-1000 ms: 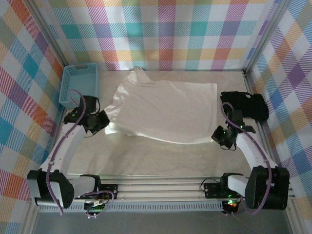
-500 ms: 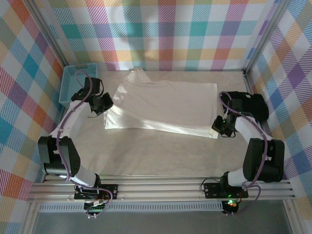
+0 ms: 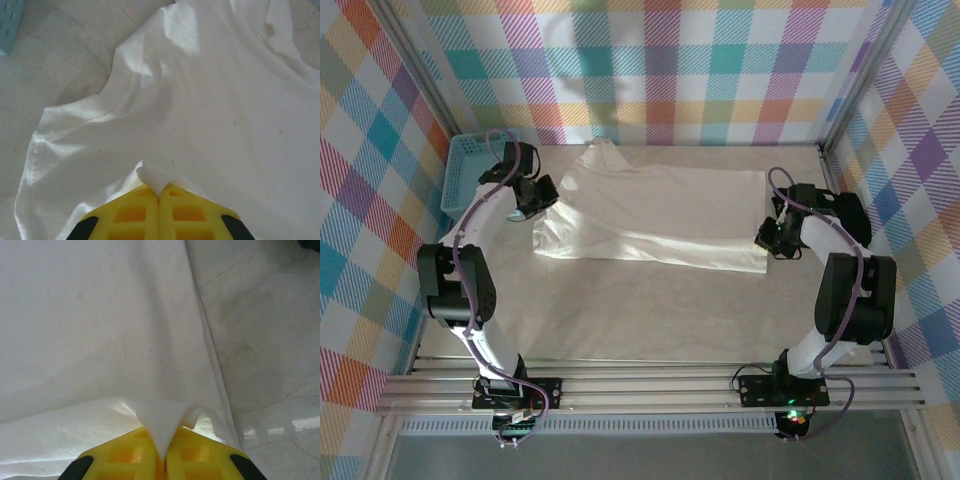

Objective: Fold the inside-out t-shirt

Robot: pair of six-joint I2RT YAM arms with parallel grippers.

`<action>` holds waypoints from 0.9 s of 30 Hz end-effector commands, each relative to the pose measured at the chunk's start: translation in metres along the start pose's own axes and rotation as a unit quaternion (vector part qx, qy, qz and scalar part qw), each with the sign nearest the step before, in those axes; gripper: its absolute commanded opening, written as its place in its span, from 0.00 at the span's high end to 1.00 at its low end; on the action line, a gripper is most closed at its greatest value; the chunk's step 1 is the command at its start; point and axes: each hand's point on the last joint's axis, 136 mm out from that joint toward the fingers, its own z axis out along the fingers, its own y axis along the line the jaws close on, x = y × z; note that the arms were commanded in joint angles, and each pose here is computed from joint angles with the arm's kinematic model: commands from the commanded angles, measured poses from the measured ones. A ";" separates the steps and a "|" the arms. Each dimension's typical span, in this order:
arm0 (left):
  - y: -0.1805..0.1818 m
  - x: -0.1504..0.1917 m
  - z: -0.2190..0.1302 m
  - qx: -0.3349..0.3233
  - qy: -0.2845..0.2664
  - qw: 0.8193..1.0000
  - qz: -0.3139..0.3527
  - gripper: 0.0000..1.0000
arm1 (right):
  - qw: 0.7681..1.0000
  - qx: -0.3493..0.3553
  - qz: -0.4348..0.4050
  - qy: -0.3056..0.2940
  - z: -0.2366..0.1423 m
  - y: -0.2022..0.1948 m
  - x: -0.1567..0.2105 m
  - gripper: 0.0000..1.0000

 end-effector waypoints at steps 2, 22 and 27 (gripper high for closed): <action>-0.002 -0.016 0.003 -0.001 -0.005 1.000 0.008 1.00 | 1.000 -0.007 -0.014 -0.013 0.000 0.007 -0.021 0.87; -0.008 -0.061 0.087 -0.037 0.011 0.999 0.006 0.69 | 0.999 0.002 -0.032 -0.031 0.029 0.024 -0.090 0.58; -0.008 -0.047 0.058 -0.020 -0.005 1.000 0.000 0.59 | 0.999 -0.035 -0.034 -0.015 0.015 0.036 -0.056 0.52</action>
